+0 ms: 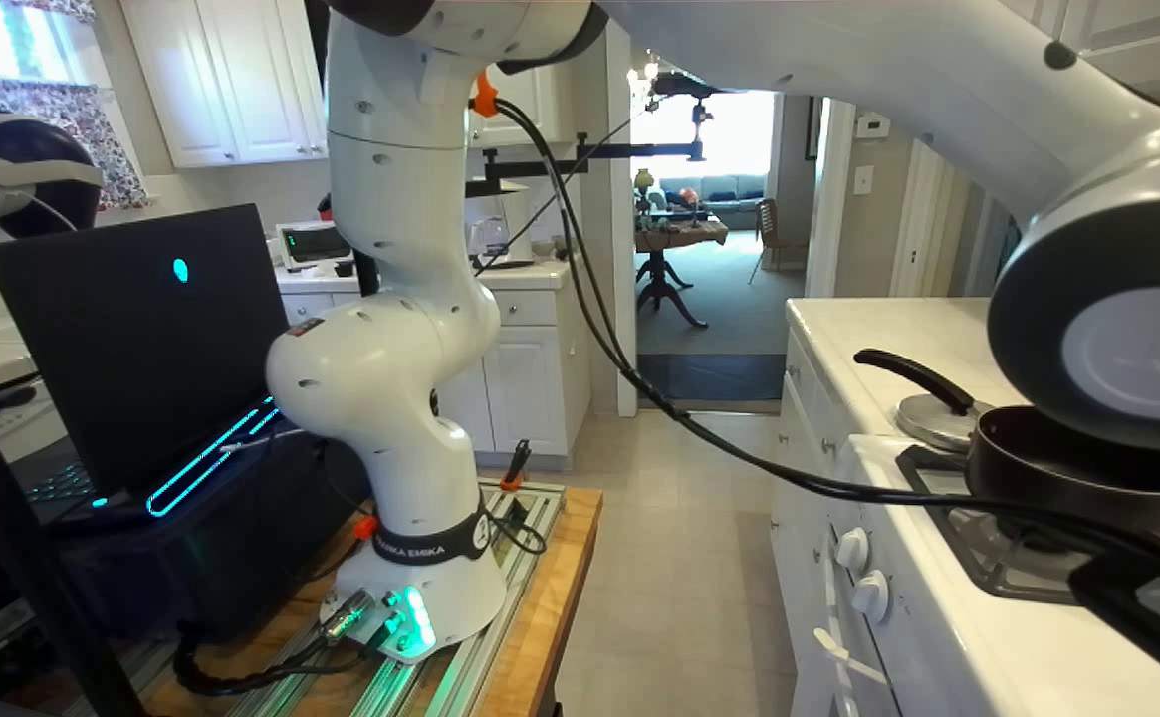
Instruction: Pour the liquid in the silver saucepan into the black saucepan.
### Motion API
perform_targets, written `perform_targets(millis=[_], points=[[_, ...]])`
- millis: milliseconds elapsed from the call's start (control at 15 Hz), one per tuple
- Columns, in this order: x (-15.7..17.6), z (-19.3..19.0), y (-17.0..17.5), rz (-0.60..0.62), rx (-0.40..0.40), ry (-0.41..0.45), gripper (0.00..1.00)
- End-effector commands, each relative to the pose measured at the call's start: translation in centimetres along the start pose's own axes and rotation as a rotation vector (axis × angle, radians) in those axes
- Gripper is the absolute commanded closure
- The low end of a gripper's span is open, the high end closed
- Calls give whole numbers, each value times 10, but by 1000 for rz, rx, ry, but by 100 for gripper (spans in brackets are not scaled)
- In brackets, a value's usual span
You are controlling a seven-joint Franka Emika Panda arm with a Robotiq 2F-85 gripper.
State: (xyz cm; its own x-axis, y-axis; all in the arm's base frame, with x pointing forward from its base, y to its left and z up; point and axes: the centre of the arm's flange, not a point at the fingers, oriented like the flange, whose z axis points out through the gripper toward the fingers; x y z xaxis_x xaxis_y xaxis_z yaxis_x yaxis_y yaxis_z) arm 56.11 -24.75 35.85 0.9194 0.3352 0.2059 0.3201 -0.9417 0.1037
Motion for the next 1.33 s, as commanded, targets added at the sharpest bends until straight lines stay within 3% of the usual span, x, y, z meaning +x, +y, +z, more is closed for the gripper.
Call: perform_targets(millis=[0, 667, 1267], points=[[16, 18, 15, -39, -10, 19, 0], [28, 49, 30, -112, -7, 29, 0], [43, 69, 21, -139, 10, 42, 1]])
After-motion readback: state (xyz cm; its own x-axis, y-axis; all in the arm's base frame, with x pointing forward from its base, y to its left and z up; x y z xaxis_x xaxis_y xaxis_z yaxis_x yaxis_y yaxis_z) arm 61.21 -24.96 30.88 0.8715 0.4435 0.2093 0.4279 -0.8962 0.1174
